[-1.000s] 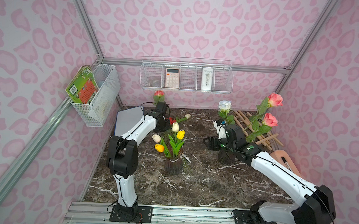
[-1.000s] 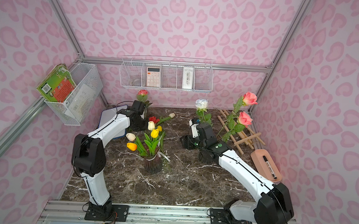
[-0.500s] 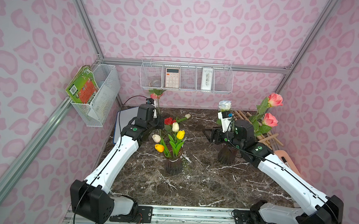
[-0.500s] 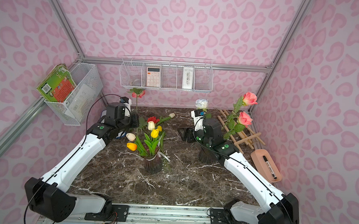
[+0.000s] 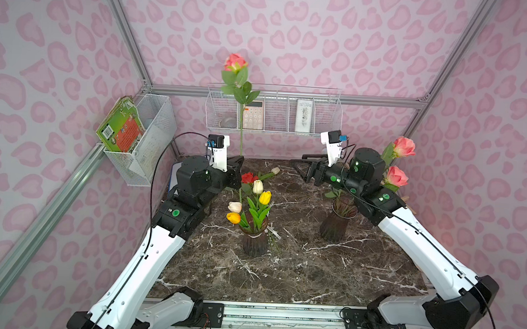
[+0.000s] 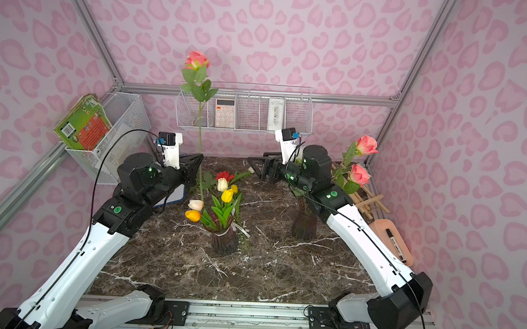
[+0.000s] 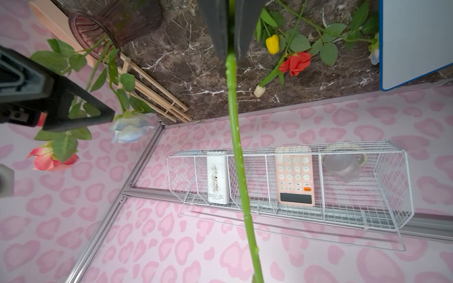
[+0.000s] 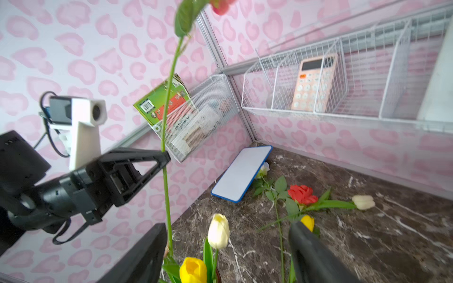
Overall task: Arrange the flowers in different vases according to their variety
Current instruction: Pick up the flower at the center of the board.
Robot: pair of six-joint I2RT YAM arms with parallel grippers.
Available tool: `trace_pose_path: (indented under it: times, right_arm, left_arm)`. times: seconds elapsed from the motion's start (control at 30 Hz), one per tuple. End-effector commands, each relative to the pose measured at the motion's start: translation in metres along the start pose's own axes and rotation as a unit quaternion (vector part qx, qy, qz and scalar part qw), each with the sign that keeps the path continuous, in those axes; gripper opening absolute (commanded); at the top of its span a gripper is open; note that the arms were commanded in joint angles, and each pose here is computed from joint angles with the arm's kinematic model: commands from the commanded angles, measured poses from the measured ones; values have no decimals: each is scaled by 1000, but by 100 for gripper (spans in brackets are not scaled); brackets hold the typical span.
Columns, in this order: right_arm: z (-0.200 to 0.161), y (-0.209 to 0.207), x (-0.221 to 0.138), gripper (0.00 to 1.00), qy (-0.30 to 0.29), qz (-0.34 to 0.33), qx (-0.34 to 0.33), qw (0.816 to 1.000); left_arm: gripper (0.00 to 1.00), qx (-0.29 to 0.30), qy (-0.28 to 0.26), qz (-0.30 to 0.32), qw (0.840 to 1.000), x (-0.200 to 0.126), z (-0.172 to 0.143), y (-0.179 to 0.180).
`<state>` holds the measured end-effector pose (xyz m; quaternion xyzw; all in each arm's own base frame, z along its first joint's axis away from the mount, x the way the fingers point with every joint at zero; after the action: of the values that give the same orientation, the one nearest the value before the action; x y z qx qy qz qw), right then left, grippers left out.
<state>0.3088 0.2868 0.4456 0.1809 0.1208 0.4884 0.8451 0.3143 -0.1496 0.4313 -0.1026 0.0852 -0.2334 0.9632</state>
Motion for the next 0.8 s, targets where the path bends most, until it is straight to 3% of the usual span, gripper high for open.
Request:
trace_pose_path:
  times: [0.0,0.23,0.53,0.63,0.77]
  right_arm:
    - [27,24,-2,81,-25,48,-21,998]
    - [55,50,-2,78,-47,109,-45,992]
    - [58,58,-4,67,-63,140,-40,987]
    - [61,59,-6,54,-71,145,-37,986]
    - [64,56,-9,20,-78,142,-32,986]
  left_arm:
    - [0,19,-12,-80,997,-4,13,-31]
    - [0,41,-4,-196,980,-3,11,-85]
    - [0,62,5,-250,966,4,-5,-125]
    - [0,68,10,-258,964,7,-12,-135]
    - [0,73,15,-262,962,12,-20,-143]
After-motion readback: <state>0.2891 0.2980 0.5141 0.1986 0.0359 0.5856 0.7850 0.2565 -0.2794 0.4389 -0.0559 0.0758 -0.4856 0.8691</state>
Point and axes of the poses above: each gripper's point midway between its finger pads, its own x axis out along the fingers, its own y axis along the line the jaws close on, z = x × y, the point moved 2 cm from there along -x, back along the fingers
